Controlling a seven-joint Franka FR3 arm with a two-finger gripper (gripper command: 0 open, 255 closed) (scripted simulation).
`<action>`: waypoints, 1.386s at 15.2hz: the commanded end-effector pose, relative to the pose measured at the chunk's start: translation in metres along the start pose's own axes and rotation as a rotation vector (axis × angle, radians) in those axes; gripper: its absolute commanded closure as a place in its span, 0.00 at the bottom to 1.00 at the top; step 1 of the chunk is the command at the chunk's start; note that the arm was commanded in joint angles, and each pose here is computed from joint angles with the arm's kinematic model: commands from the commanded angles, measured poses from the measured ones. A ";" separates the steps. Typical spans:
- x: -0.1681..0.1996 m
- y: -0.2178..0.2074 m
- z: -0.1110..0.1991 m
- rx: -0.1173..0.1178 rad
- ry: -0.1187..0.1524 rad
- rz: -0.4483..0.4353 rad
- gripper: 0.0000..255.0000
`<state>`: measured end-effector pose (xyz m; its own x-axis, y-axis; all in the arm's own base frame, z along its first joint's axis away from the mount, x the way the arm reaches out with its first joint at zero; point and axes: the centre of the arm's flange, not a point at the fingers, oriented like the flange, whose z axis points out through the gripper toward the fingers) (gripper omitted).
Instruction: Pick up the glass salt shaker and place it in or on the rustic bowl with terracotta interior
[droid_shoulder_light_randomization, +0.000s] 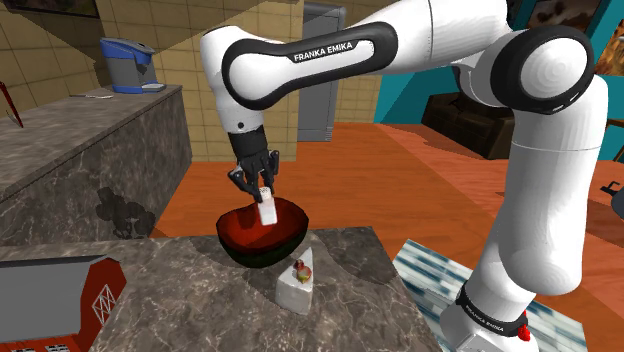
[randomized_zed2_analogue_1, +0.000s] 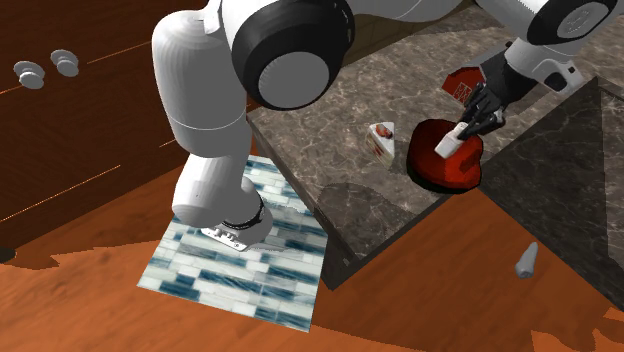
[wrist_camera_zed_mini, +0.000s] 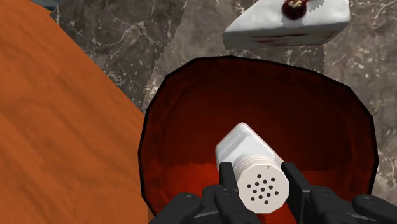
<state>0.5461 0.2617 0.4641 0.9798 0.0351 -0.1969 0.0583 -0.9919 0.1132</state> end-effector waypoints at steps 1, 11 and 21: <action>0.000 0.000 0.000 0.000 0.000 0.000 1.00; 0.000 0.000 -0.026 0.000 0.000 0.000 0.00; 0.000 0.000 -0.050 0.000 0.000 0.000 0.00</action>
<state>0.5556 0.2678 0.5124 0.9799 0.0352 -0.1966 0.0583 -0.9919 0.1131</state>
